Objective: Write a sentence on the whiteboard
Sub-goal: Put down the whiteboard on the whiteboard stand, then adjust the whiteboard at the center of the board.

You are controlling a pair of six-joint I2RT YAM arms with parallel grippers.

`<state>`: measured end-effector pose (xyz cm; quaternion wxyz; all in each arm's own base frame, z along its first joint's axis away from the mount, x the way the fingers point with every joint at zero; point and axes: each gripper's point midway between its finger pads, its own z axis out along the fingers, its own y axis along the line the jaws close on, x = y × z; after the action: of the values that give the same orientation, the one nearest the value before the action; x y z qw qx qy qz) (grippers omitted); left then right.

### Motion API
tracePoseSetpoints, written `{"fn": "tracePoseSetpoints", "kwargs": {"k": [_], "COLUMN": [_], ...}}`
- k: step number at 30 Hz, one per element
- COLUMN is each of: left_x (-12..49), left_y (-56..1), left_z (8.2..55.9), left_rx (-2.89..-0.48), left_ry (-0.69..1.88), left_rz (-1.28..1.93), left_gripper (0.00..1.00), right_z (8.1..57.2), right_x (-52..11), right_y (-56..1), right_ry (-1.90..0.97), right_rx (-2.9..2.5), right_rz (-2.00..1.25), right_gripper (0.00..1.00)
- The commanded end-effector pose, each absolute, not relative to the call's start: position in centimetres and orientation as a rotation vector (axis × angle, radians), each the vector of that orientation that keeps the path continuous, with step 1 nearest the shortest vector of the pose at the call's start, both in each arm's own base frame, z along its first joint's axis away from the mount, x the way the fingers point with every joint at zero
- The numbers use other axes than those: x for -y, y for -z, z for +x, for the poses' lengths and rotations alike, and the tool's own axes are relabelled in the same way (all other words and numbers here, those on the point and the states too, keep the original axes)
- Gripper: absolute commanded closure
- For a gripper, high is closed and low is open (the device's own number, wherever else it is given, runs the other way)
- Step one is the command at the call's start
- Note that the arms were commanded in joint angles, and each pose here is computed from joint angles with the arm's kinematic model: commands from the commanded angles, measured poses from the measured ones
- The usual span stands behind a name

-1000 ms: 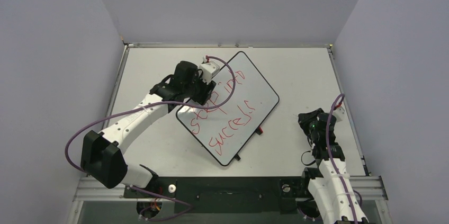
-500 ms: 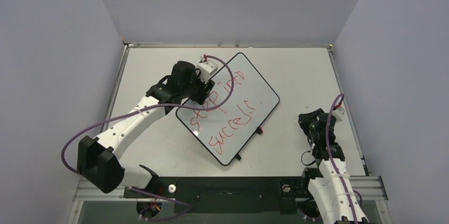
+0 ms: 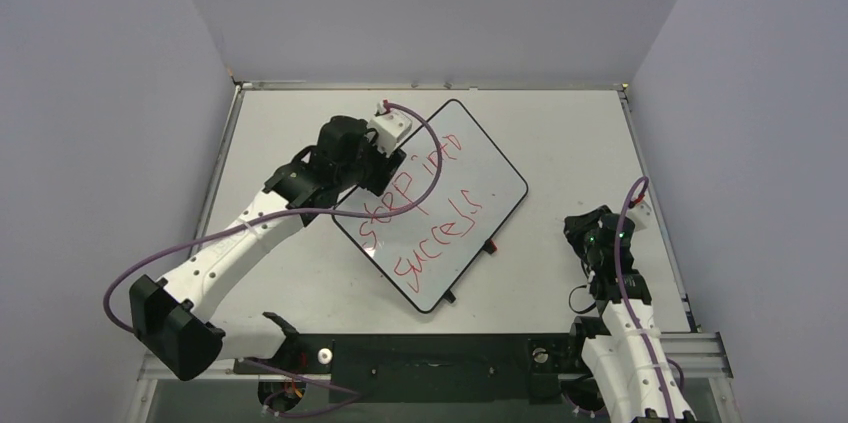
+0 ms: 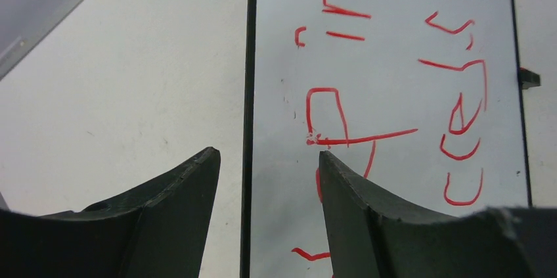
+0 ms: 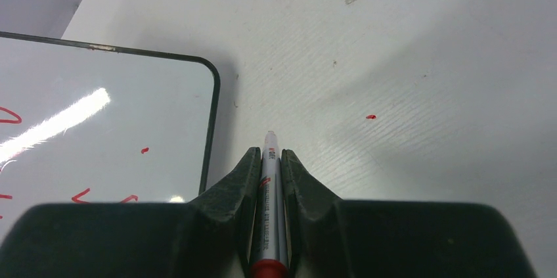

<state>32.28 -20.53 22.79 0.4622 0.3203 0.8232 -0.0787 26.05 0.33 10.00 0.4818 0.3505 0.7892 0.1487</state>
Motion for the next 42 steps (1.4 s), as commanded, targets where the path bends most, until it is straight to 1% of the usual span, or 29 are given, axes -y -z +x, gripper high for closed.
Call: {"fn": "tracePoseSetpoints", "kwargs": {"k": [1,5,9,10,11,12,13,14,15,16,17,18,19,20,21,24,25,29,32,39,42], "left_x": [22.0,24.8,30.1,32.2,33.8,35.8,37.1,39.1,40.3,41.9,43.0,44.2,45.4,46.1,46.7,48.0,48.5,48.9,49.7,49.0,48.1], "left_y": [-31.2,-32.7,-31.4,-30.2,-29.1,-29.2,-27.2,-27.2,-25.1,-24.9,-23.1,-22.8,-21.0,-20.6,-19.0,-16.2,-15.9,-13.3,-11.6,-8.4,-7.3], "left_z": [31.1,28.9,26.2,25.0,24.9,23.8,23.4,22.3,21.9,20.8,20.4,19.6,18.6,18.6,18.1,17.3,17.0,17.0,17.1,19.5,20.8], "left_rx": [-1.827,-1.785,-1.783,-1.802,-1.810,-1.805,-1.840,-1.837,-1.873,-1.875,-1.905,-1.912,-1.950,-1.954,-1.985,-2.041,-2.049,-2.096,-2.117,-2.161,-2.183], "left_ry": [0.191,0.246,0.337,0.378,0.400,0.472,0.490,0.582,0.593,0.654,0.652,0.680,0.682,0.674,0.653,0.659,0.689,0.675,0.652,0.546,0.551], "left_rz": [0.749,0.809,0.892,0.910,0.907,0.867,0.868,0.822,0.829,0.798,0.804,0.765,0.764,0.746,0.737,0.707,0.685,0.662,0.677,0.646,0.635], "left_gripper": [0.45,0.47,0.52,0.53,0.56,0.58,0.64,0.66,0.72,0.74,0.79,0.81,0.85,0.87,0.91,1.00,1.00,1.00,1.00,1.00,1.00], "right_z": [26.4,26.3,26.1,26.1,26.0,25.9,25.8,25.8,25.6,25.6,25.4,25.2,24.9,24.7,24.5,23.9,23.8,23.7,23.9,23.9,23.8], "right_x": [0.0,0.2,0.8,1.2,1.6,1.7,2.1,2.3,2.7,3.0,3.4,3.7,4.4,4.7,5.4,7.0,7.2,7.7,7.5,7.4,7.4], "right_y": [-11.8,-12.5,-13.5,-13.6,-13.9,-14.1,-14.5,-14.8,-15.2,-15.9,-16.0,-16.5,-16.8,-17.4,-17.7,-19.0,-19.3,-20.9,-21.0,-21.0,-21.0], "right_ry": [-0.346,-0.333,-0.296,-0.275,-0.257,-0.247,-0.227,-0.217,-0.192,-0.181,-0.152,-0.133,-0.094,-0.074,-0.033,0.061,0.075,0.098,0.081,0.081,0.084], "right_rx": [-1.886,-1.876,-1.862,-1.855,-1.848,-1.846,-1.834,-1.830,-1.821,-1.808,-1.804,-1.802,-1.789,-1.784,-1.767,-1.729,-1.723,-1.692,-1.697,-1.706,-1.713], "right_rz": [0.826,0.823,0.831,0.844,0.855,0.863,0.873,0.878,0.887,0.887,0.900,0.902,0.919,0.923,0.941,0.976,0.981,0.984,0.982,0.964,0.957], "right_gripper": [1.00,1.00,1.00,1.00,1.00,1.00,1.00,1.00,1.00,1.00,1.00,1.00,1.00,1.00,1.00,1.00,1.00,1.00,1.00,1.00,1.00]}}
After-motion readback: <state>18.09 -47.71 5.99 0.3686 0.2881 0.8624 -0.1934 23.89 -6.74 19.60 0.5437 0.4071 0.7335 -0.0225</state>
